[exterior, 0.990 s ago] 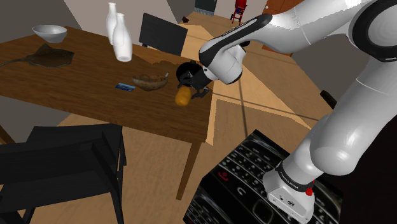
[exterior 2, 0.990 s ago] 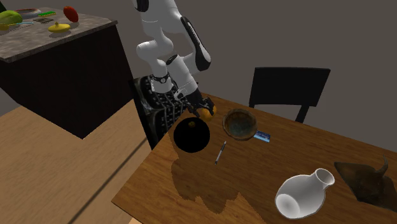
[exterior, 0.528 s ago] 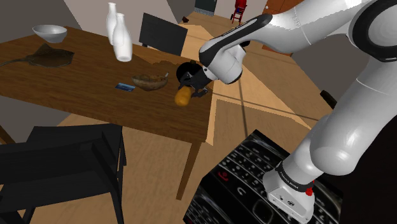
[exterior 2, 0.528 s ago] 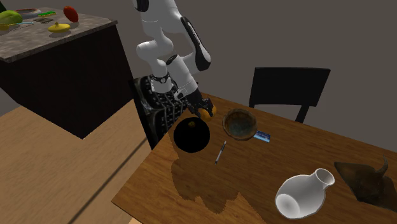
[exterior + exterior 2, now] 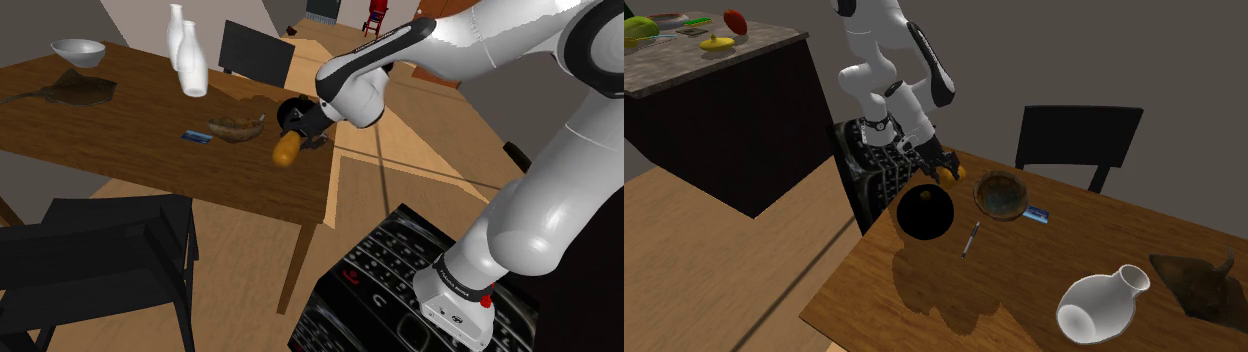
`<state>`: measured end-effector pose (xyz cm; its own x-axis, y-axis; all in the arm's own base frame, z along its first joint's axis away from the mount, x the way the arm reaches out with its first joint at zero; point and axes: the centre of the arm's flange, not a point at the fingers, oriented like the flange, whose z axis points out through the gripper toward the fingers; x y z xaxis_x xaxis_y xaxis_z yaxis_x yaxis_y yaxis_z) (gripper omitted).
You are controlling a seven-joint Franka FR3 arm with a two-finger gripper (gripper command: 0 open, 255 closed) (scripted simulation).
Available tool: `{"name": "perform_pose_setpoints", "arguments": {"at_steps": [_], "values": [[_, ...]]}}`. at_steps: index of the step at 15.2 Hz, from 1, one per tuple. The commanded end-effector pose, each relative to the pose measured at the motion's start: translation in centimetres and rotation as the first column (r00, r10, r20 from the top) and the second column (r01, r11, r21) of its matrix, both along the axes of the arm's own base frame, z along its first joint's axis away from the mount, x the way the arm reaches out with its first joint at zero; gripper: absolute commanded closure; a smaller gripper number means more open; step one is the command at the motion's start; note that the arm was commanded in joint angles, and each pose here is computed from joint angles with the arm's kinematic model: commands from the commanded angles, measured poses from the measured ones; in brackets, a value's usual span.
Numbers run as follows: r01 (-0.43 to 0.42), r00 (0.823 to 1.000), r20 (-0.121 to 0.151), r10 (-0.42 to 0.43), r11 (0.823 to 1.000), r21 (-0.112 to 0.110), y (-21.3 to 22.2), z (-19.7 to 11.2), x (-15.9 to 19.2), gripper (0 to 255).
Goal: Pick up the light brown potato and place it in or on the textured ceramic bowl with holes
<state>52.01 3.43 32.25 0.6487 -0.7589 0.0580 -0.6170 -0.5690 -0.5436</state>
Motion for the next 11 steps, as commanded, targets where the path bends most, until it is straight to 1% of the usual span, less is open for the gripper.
{"name": "perform_pose_setpoints", "arguments": {"at_steps": [1,11], "values": [[0.000,1.000,-0.001,0.000,1.000,0.000,-0.1,1.0,-0.1,255],[0.000,1.000,-0.001,0.000,1.000,0.000,-0.1,6.3,-0.1,255]]}}
